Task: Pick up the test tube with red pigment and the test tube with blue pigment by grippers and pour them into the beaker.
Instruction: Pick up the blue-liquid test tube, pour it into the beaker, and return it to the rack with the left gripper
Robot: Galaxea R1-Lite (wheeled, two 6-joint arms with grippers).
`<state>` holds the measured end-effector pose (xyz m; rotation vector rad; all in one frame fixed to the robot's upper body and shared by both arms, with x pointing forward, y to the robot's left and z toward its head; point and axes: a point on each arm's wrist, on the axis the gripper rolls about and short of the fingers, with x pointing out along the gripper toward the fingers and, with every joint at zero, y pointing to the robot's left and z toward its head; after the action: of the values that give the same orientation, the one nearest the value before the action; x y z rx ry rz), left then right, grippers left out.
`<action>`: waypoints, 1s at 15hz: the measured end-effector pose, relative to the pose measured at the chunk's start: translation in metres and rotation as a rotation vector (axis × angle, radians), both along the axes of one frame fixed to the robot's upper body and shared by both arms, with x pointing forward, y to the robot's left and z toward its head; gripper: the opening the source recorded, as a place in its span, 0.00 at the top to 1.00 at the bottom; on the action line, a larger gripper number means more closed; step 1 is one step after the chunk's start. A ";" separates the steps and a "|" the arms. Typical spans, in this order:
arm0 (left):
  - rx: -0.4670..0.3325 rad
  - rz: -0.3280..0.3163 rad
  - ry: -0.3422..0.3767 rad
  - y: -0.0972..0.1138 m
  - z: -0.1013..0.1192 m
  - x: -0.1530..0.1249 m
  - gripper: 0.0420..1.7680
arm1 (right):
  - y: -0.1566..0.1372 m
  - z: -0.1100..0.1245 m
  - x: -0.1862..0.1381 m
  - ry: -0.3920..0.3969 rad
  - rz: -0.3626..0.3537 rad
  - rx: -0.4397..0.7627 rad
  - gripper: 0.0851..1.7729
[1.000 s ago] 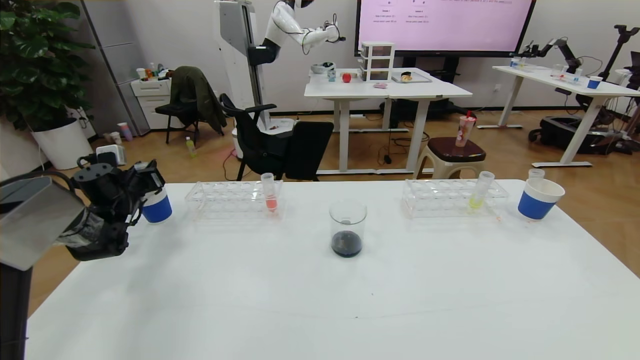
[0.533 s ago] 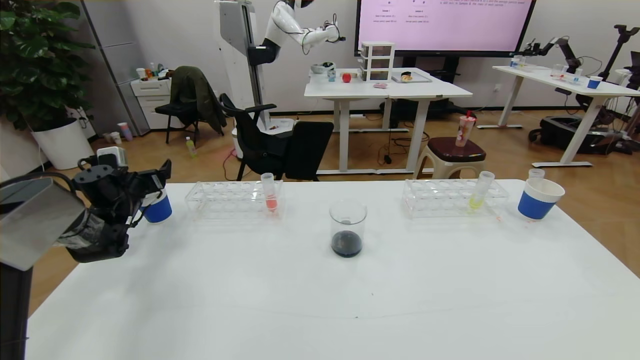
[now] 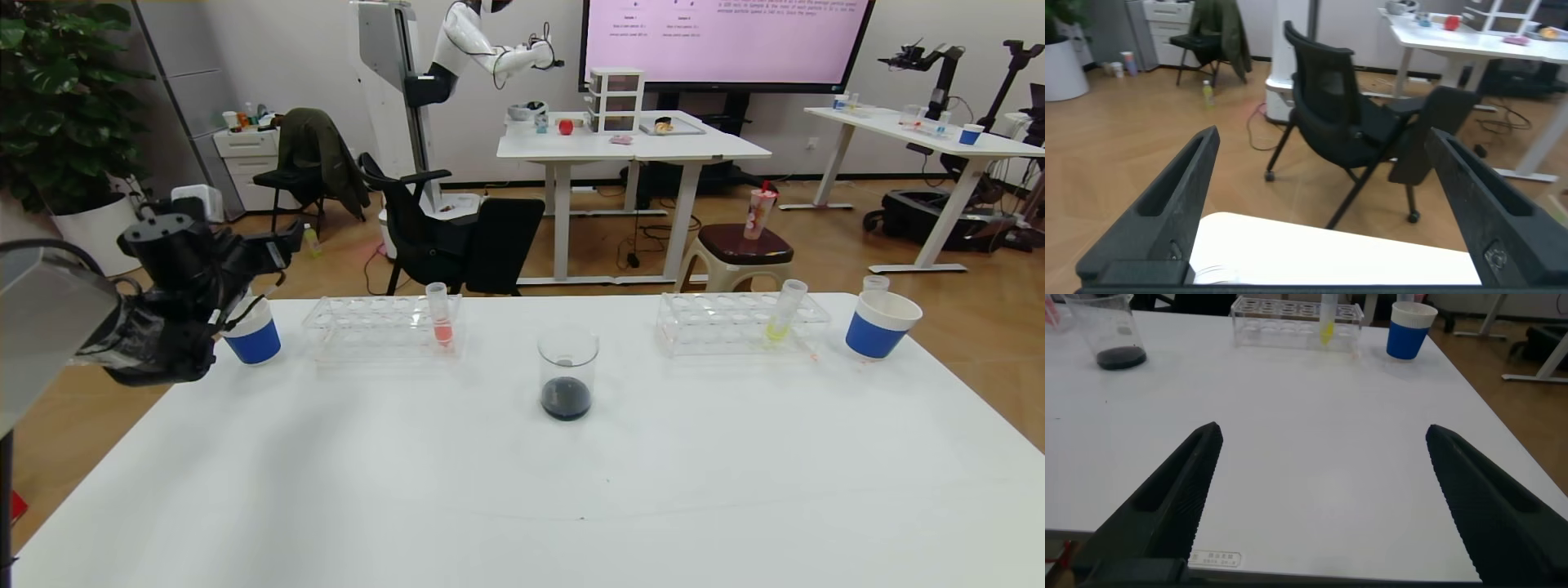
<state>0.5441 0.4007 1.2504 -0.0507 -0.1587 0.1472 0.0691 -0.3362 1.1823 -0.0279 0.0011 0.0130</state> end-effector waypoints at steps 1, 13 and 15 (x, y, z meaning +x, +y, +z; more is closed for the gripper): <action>-0.003 -0.035 0.008 -0.021 0.016 -0.005 0.01 | 0.000 0.000 0.000 0.000 0.000 0.000 0.02; 0.160 -0.130 -0.026 -0.079 0.158 -0.182 0.01 | 0.000 0.000 0.000 0.000 0.000 0.000 0.02; 0.173 -0.112 -0.044 -0.074 0.171 -0.229 0.01 | 0.000 0.000 0.000 0.000 0.000 0.000 0.02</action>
<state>0.3156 0.3271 1.4214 0.1096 -0.2113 0.0203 0.0691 -0.3362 1.1823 -0.0279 0.0011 0.0130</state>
